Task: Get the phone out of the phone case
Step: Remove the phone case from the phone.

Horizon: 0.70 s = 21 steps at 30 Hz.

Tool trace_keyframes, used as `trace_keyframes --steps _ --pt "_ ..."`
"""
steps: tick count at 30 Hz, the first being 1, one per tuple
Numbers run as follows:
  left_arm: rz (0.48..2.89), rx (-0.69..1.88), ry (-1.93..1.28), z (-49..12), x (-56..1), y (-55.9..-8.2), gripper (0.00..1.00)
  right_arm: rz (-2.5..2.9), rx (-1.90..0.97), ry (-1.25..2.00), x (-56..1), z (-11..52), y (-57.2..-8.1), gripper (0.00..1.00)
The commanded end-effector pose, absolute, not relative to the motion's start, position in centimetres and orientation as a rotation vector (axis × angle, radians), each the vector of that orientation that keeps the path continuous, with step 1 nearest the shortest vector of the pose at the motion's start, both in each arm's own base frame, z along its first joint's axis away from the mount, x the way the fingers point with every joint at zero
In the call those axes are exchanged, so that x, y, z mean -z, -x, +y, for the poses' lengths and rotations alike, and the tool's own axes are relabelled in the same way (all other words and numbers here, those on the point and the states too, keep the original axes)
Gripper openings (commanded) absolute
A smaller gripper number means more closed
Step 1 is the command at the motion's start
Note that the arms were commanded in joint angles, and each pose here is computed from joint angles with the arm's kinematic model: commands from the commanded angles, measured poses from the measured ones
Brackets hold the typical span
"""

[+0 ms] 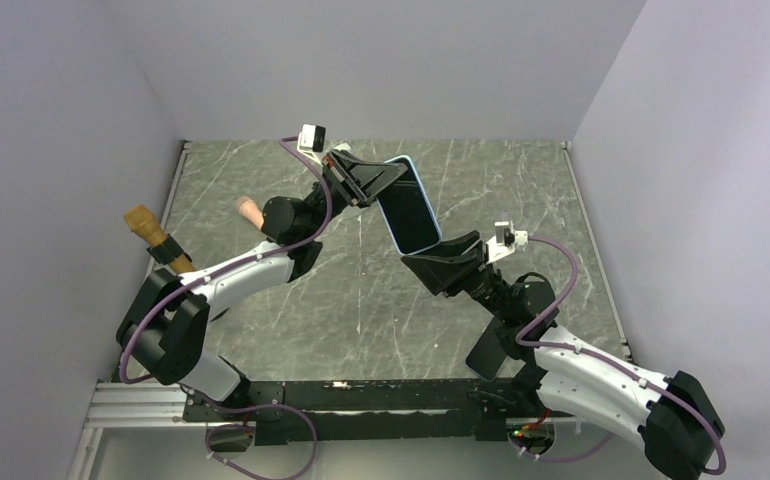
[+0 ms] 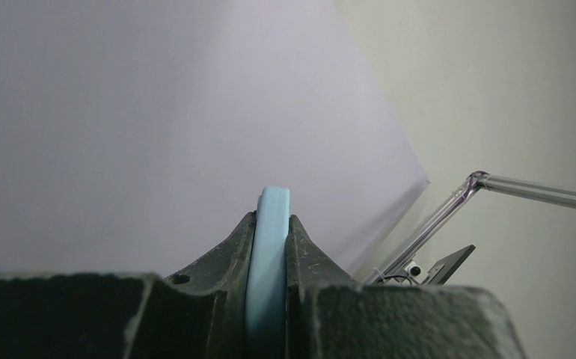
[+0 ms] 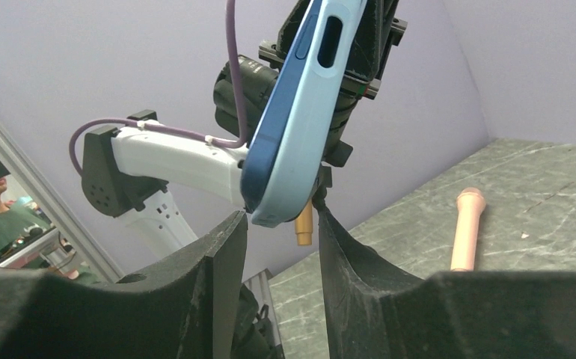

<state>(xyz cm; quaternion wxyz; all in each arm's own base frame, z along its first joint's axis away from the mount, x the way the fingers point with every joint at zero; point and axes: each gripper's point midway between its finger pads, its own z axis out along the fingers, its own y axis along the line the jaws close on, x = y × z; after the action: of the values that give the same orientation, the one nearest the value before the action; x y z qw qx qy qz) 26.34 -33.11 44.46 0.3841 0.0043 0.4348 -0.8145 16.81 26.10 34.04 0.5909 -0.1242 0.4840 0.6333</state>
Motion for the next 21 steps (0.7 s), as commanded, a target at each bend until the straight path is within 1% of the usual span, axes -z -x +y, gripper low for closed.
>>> trace_keyframes --steps 1,17,19,21 --pt "0.911 2.125 -0.042 -31.4 -49.2 -24.4 0.0 1.073 -1.451 0.314 -35.2 26.0 -16.7 0.44" --pt "0.897 2.162 -0.056 -31.8 -50.2 -23.1 0.0 1.045 -1.411 0.365 -36.2 26.6 -17.1 0.39" --pt "0.9 2.158 -0.063 -31.7 -50.4 -22.8 0.0 1.048 -1.394 0.367 -36.3 26.5 -17.3 0.36" --pt "0.907 2.163 -0.07 -31.6 -50.6 -22.4 0.0 1.065 -1.36 0.366 -36.1 26.5 -17.7 0.28"
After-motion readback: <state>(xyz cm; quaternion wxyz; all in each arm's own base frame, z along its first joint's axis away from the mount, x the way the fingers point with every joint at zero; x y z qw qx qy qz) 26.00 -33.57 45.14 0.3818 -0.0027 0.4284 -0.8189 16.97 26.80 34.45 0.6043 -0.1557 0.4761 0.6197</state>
